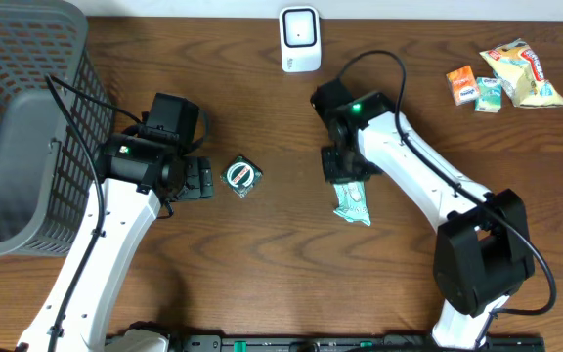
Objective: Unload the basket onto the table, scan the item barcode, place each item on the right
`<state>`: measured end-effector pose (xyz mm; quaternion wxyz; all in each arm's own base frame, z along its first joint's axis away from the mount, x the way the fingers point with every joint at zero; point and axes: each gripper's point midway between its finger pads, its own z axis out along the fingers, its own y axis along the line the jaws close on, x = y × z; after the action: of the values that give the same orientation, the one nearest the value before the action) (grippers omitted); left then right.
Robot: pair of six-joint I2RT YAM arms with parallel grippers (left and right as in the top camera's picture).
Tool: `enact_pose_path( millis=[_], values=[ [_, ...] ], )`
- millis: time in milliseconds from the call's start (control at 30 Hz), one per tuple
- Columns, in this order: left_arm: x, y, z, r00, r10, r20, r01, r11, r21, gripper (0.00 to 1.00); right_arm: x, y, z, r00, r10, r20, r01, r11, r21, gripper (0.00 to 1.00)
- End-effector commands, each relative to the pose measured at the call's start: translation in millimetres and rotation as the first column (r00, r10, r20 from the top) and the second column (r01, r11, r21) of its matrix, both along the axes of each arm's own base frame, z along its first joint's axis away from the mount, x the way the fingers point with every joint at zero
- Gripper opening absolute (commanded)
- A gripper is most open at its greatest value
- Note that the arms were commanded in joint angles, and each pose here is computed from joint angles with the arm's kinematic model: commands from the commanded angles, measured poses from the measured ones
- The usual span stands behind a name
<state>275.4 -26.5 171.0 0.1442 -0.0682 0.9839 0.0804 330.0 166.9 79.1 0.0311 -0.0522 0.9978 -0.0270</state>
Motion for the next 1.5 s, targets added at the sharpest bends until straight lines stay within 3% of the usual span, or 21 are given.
enact_pose_path(
  millis=[0, 467, 633, 933, 1033, 1267, 1467],
  values=[
    [-0.3, 2.7, -0.9, 1.0, 0.007, -0.005, -0.007, 1.0, 0.01, 0.98, 11.8, -4.3, 4.2, 0.998, 0.018, 0.057, -0.016, 0.999, -0.032, 0.15],
    [-0.3, 2.7, -0.9, 1.0, 0.007, -0.005, -0.007, 1.0, 0.01, 0.98, -5.1, -11.4, -61.8, 0.998, -0.019, 0.052, 0.02, 1.0, -0.018, 0.19],
    [-0.3, 2.7, -0.9, 1.0, 0.007, -0.005, -0.007, 1.0, 0.01, 0.98, 3.3, -4.1, -66.2, 0.996, -0.019, 0.092, 0.017, 1.0, 0.022, 0.23],
    [-0.3, 2.7, -0.9, 1.0, 0.007, -0.005, -0.007, 1.0, 0.01, 0.98, 77.6, -2.0, 36.0, 0.964, -0.028, 0.266, 0.006, 0.997, 0.083, 0.31],
    [-0.3, 2.7, -0.9, 1.0, 0.007, -0.005, -0.007, 1.0, 0.01, 0.98, 83.4, -10.5, 66.3, 0.961, -0.035, 0.275, 0.013, 0.997, 0.083, 0.33],
    [-0.3, 2.6, -0.9, 1.0, 0.007, -0.005, -0.007, 1.0, 0.01, 0.98, 36.9, -10.4, 59.6, 0.997, 0.009, 0.076, -0.016, 0.995, 0.094, 0.45],
    [-0.3, 2.7, -0.9, 1.0, 0.007, -0.005, -0.007, 1.0, 0.01, 0.98, -19.1, 10.9, 28.8, 0.988, 0.117, -0.1, -0.109, 0.991, 0.078, 0.66]
  ],
)
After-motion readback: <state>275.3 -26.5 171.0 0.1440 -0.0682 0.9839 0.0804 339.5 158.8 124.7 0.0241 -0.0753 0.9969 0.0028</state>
